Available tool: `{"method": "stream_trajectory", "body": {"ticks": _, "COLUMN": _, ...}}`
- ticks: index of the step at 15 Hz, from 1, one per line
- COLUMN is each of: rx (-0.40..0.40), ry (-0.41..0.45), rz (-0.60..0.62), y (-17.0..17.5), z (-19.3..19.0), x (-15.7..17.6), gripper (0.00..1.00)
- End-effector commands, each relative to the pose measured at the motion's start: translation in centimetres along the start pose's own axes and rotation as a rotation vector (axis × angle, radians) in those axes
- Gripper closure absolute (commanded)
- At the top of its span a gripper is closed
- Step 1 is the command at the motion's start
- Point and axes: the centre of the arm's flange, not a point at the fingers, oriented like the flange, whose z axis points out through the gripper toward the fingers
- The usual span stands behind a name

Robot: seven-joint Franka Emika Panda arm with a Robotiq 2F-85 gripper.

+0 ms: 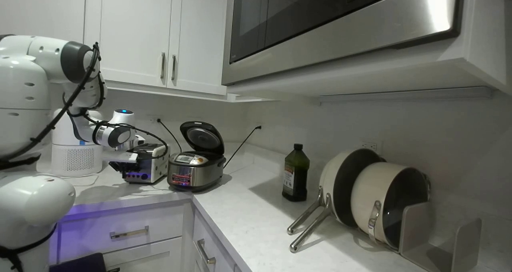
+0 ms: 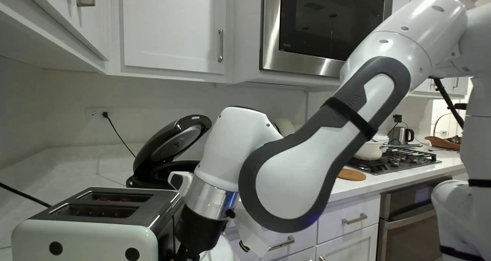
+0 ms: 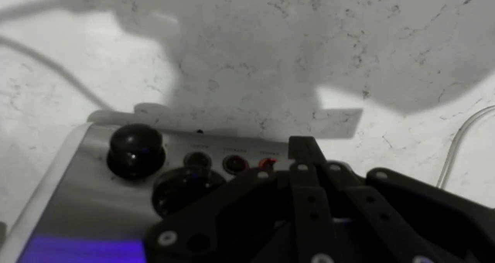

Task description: Open the cooker, lift the lever on the toaster, and then close the cooker

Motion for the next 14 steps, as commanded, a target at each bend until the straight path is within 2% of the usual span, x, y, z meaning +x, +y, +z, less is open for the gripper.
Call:
{"method": "stream_trajectory", "body": {"ticks": 1, "rx": -0.075, "ry": 0.059, "rz": -0.026, "y": -1.0, "z": -0.4, "x": -1.7, "gripper": 1.0}}
{"method": "stream_trajectory", "body": {"ticks": 6, "rx": -0.13, "ry": 0.08, "rz": -0.047, "y": -1.6, "z": -0.9, "x": -2.2, "gripper": 1.0}}
{"method": "stream_trajectory", "body": {"ticks": 11, "rx": -0.159, "ry": 0.062, "rz": 0.01, "y": -1.8, "z": -3.3, "x": -2.1, "gripper": 1.0}}
{"method": "stream_trajectory", "body": {"ticks": 14, "rx": -0.18, "ry": 0.0, "rz": 0.07, "y": -2.0, "z": -5.5, "x": -1.9, "gripper": 1.0}}
